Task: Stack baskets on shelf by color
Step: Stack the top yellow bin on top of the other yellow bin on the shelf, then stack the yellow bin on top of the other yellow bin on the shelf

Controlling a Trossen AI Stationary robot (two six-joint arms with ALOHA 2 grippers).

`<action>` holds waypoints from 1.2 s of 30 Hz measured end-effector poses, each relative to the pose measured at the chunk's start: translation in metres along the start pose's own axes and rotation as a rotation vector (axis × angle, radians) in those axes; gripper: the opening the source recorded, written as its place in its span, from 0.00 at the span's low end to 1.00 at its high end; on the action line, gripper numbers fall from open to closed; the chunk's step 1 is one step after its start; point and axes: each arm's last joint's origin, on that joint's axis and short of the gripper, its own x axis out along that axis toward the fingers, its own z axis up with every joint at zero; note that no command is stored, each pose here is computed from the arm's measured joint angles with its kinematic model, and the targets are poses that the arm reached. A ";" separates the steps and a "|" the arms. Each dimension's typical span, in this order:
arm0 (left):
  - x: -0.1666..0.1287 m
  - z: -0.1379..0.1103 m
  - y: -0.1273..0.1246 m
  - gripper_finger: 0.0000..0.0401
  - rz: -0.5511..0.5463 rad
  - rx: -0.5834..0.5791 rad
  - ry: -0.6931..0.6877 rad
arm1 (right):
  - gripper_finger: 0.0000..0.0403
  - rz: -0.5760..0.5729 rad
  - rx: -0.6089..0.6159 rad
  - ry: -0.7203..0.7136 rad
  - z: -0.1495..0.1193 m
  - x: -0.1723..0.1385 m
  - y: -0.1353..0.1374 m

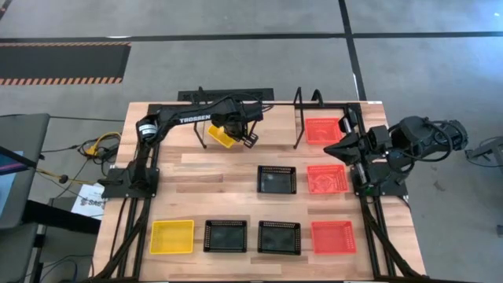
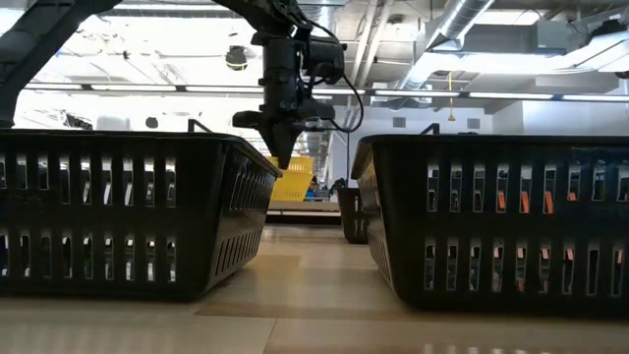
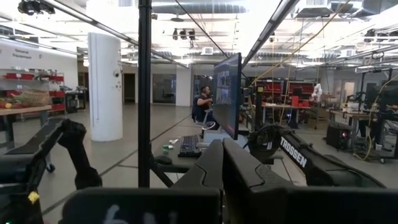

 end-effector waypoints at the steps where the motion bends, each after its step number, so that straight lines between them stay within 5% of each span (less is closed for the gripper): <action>1: 0.000 0.000 0.000 0.03 -0.001 0.014 -0.003 | 0.06 0.000 0.000 0.000 0.000 0.000 0.000; 13: -0.041 0.019 -0.004 0.30 -0.075 0.105 -0.146 | 0.05 0.000 -0.011 0.010 -0.001 0.000 0.000; 21: -0.086 0.022 -0.007 0.38 -0.261 0.102 -0.147 | 0.04 -0.005 -0.025 0.070 -0.007 0.000 -0.001; 30: -0.165 -0.037 -0.023 0.38 0.020 0.315 -0.342 | 0.01 -0.186 -0.019 0.229 -0.027 0.009 -0.012; 36: -0.226 -0.099 -0.015 0.38 0.083 0.258 -0.572 | 0.01 -0.300 0.061 0.361 -0.062 0.042 -0.023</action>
